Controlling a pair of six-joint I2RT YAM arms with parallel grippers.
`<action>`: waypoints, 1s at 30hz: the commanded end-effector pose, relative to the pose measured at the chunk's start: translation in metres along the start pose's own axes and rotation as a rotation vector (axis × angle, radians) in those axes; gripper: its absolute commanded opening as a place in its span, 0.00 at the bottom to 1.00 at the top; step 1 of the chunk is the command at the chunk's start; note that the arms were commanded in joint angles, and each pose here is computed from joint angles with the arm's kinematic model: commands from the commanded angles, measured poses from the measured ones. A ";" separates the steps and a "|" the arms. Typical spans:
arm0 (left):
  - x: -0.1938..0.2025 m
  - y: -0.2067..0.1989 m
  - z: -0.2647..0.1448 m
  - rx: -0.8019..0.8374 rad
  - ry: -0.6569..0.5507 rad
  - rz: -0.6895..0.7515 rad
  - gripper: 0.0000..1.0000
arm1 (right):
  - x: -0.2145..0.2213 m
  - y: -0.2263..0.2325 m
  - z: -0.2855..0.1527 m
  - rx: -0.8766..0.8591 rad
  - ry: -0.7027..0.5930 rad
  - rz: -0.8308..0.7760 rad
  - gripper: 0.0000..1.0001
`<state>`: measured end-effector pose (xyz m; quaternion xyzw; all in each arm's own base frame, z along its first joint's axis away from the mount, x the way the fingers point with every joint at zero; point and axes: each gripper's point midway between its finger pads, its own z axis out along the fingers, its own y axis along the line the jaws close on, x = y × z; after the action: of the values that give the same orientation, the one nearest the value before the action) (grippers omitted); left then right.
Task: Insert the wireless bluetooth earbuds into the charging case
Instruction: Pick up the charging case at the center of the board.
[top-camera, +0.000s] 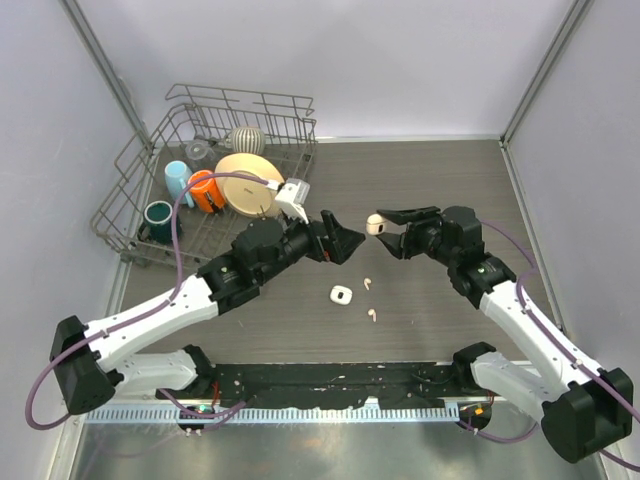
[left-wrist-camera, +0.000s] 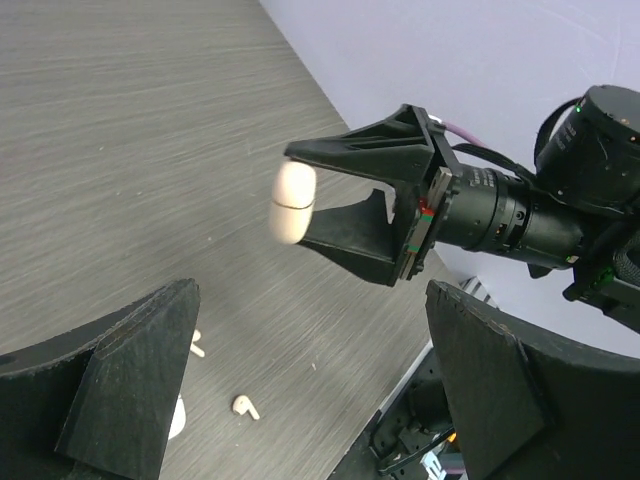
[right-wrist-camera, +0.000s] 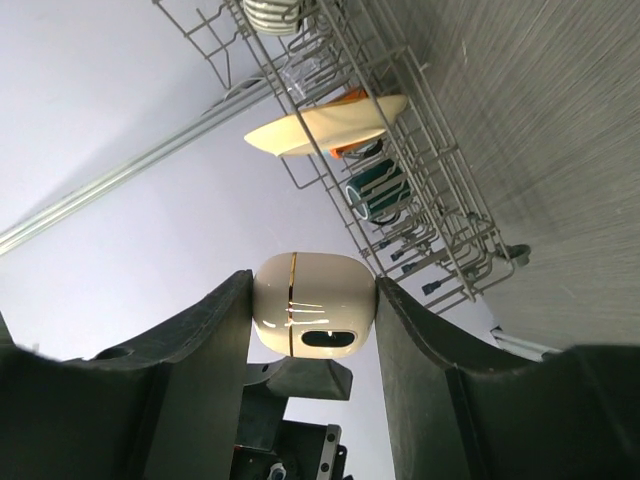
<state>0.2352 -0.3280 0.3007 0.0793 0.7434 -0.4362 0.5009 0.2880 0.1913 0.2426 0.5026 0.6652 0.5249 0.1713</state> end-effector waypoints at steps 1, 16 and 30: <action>-0.013 -0.022 0.010 0.090 -0.073 0.049 1.00 | 0.017 0.046 -0.007 -0.145 0.012 0.028 0.01; 0.006 -0.026 0.034 0.128 -0.042 0.063 0.85 | 0.055 0.056 -0.010 -0.163 0.102 0.069 0.01; 0.001 -0.024 0.042 0.110 -0.073 0.073 0.75 | 0.063 0.057 -0.015 -0.169 0.123 0.061 0.01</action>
<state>0.2442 -0.3697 0.2754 0.1212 0.7322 -0.4445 0.5016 0.2767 0.2326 0.2774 0.4924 0.6390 0.5743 0.1392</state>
